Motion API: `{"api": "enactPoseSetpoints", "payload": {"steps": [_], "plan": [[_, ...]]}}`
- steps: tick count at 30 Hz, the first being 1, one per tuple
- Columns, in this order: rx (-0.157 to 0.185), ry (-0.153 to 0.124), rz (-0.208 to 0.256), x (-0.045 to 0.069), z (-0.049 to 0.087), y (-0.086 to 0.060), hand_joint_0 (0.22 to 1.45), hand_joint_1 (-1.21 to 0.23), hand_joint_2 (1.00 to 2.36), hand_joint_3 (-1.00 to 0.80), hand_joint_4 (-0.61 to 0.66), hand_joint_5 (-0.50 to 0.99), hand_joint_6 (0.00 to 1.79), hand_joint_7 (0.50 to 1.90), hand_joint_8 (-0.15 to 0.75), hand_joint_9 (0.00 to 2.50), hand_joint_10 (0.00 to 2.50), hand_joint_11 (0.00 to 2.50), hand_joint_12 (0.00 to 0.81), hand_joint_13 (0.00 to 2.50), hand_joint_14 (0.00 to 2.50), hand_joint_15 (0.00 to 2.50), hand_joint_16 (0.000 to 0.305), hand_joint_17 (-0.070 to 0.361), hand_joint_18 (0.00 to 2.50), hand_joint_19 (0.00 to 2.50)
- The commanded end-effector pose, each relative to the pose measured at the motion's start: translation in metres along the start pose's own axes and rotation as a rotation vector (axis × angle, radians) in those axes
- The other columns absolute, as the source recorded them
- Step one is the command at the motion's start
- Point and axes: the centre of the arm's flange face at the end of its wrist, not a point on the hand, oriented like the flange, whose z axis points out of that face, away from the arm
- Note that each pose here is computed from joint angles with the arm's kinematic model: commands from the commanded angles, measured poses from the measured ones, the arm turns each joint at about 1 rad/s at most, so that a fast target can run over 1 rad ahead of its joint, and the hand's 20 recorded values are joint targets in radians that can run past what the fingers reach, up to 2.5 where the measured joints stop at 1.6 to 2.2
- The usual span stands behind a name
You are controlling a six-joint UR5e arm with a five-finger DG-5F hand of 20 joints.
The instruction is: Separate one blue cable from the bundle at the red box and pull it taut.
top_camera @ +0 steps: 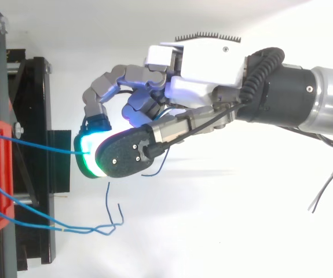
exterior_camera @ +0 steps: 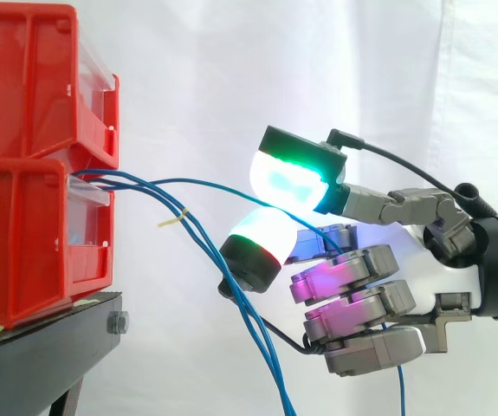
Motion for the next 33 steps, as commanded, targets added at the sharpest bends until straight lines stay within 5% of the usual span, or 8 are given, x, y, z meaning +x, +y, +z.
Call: {"api": "enactPoseSetpoints", "payload": {"steps": [1,13,18,33], "plan": [[0.001,0.000,0.005,-0.0003,-0.0001,-0.0001,0.75,-0.73,1.01,-0.35,-0.05,-0.20,0.94,1.07,0.283,0.88,2.13,1.36,0.377,0.88,2.50,1.28,0.036,0.081,1.38,1.84],[0.003,0.008,-0.014,0.0054,-0.0002,-0.0007,0.75,-0.74,1.01,-0.34,-0.03,-0.20,0.93,1.08,0.296,0.83,2.25,1.31,0.396,0.87,2.50,1.35,0.038,0.086,1.43,1.94],[0.003,0.008,-0.015,0.0054,-0.0002,-0.0007,0.75,-0.74,1.01,-0.33,-0.03,-0.20,0.93,1.08,0.295,0.78,2.50,1.34,0.406,0.85,2.50,1.44,0.040,0.091,1.40,1.91],[0.004,0.008,-0.016,0.0053,-0.0006,-0.0014,0.75,-0.75,1.01,-0.33,-0.03,-0.20,0.93,1.08,0.302,0.62,2.50,1.54,0.410,0.78,2.50,1.52,0.042,0.095,1.31,1.74]]}}
